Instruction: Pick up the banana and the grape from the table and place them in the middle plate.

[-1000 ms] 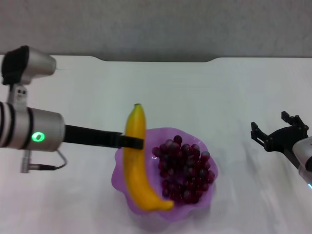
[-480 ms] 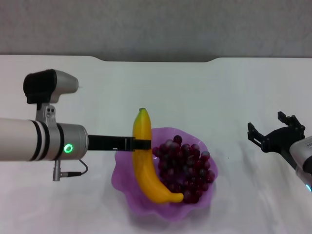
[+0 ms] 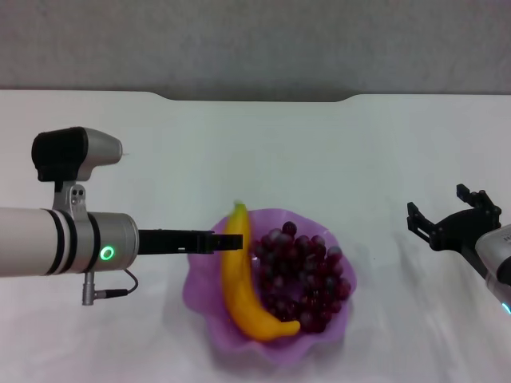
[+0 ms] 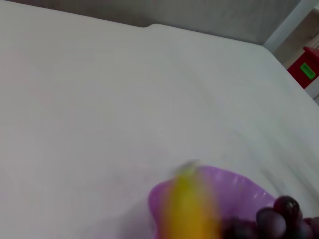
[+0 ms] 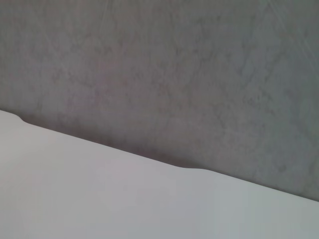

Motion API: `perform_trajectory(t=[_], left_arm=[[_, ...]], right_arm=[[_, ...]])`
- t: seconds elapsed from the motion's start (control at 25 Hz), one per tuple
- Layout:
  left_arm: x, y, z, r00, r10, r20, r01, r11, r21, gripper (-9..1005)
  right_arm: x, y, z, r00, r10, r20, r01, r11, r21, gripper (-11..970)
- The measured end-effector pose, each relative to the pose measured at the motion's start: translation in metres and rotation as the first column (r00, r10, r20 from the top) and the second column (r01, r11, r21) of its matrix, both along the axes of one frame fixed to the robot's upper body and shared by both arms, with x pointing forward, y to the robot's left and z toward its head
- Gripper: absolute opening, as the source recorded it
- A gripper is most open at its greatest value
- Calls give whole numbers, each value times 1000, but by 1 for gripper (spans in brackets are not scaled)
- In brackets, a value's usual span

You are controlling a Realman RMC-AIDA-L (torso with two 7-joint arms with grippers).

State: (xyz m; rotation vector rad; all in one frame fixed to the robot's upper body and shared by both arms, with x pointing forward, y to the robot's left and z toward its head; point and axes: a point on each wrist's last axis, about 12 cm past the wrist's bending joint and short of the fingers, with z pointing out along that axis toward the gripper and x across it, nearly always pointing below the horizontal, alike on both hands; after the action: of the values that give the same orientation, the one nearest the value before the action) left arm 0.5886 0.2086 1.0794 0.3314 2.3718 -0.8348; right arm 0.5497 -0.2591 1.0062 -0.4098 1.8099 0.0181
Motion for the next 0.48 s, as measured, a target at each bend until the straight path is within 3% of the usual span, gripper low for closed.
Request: perform_trajectory(t=[0.08, 0.24, 0.36, 0.48], left_arm=[[-1, 3, 0, 1000, 9, -1, -9, 1000, -5, 542], [-3, 14, 2, 999, 36, 35, -36, 999, -2, 732], [-5, 39, 10, 981, 118, 156, -121, 992, 15, 822], [-16, 73, 14, 925, 238, 297, -253, 967, 12, 886]], right_arm=[[0, 0, 0, 1000, 0, -1, 0, 1000, -1, 897], [-1, -1, -1, 1000, -2, -3, 2, 1000, -1, 897], [-1, -1, -1, 1000, -3, -3, 3, 1000, -2, 897], [-1, -1, -1, 1000, -3, -4, 3, 1000, -1, 897]])
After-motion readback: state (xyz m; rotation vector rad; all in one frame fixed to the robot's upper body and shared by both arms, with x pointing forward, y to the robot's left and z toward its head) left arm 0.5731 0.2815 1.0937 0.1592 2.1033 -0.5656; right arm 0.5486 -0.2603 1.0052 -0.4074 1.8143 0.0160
